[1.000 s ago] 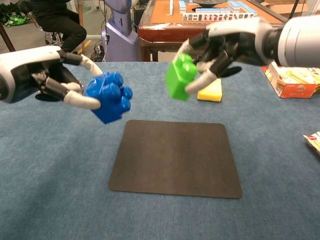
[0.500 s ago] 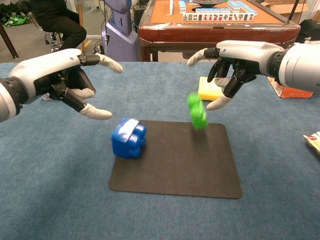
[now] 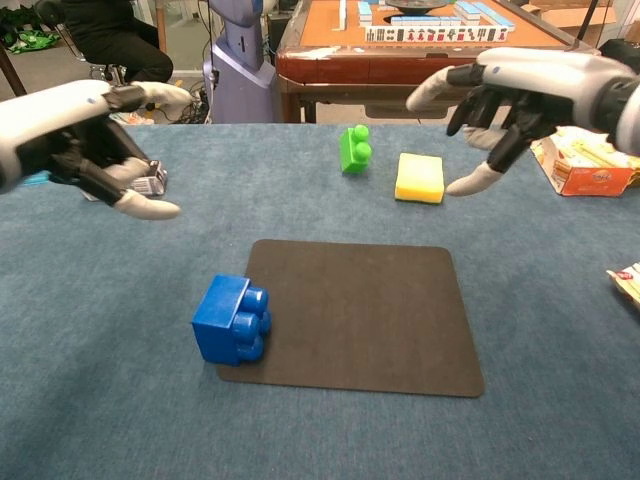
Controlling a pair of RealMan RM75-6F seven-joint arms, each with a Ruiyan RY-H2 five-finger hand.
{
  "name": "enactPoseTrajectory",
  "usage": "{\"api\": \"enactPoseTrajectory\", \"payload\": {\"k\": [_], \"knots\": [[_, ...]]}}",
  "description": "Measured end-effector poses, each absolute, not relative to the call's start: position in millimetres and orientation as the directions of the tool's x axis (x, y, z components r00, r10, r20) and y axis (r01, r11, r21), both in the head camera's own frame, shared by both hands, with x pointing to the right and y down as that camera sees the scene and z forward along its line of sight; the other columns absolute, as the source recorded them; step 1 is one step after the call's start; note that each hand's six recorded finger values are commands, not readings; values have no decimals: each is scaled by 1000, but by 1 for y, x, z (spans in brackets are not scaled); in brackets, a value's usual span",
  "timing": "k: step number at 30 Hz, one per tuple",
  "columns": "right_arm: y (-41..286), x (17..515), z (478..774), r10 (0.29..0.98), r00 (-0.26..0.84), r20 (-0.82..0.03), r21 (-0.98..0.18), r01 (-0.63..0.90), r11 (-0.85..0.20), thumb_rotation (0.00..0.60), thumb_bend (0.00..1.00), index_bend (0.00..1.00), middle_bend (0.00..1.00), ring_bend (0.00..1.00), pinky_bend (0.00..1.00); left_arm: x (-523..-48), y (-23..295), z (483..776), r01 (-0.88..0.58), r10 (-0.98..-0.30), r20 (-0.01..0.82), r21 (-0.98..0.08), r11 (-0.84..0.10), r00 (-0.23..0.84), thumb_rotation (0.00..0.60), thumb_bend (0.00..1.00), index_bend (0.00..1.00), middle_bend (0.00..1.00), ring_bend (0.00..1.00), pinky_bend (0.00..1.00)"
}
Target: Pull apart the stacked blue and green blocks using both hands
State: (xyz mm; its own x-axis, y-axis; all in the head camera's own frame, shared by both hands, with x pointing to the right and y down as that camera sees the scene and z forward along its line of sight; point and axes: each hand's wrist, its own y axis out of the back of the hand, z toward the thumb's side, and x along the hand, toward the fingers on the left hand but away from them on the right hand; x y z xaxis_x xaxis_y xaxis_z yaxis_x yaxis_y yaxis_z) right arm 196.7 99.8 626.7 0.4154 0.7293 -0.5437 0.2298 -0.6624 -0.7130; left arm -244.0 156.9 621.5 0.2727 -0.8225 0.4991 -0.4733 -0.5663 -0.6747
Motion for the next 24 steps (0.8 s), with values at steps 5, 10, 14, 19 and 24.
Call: {"api": "enactPoseTrajectory", "payload": {"k": [5, 10, 14, 19, 24], "knots": [[101, 228, 613, 764, 383, -519, -772, 173, -612, 600, 0, 298, 549, 638, 796, -286, 157, 610, -408, -859, 469, -757, -510, 205, 600, 9, 118, 591, 602, 850], [104, 260, 601, 790, 354, -500, -815, 117, -568, 600, 0, 298, 398, 462, 595, -337, 160, 596, -345, -898, 427, -832, -435, 103, 600, 9, 141, 467, 472, 684], [110, 289, 593, 811, 324, -487, -840, 79, -536, 600, 0, 298, 356, 392, 482, -374, 162, 583, -282, -920, 389, -879, -385, 44, 600, 9, 166, 426, 425, 614], [121, 326, 583, 831, 265, -489, -856, 38, -516, 600, 0, 298, 353, 378, 455, -417, 166, 564, -169, -945, 326, -932, -321, -3, 600, 9, 172, 401, 390, 561], [135, 357, 570, 842, 205, -498, -860, 10, -511, 600, 0, 298, 353, 376, 452, -450, 178, 547, -83, -953, 303, -950, -300, -29, 600, 9, 179, 399, 387, 544]]}}
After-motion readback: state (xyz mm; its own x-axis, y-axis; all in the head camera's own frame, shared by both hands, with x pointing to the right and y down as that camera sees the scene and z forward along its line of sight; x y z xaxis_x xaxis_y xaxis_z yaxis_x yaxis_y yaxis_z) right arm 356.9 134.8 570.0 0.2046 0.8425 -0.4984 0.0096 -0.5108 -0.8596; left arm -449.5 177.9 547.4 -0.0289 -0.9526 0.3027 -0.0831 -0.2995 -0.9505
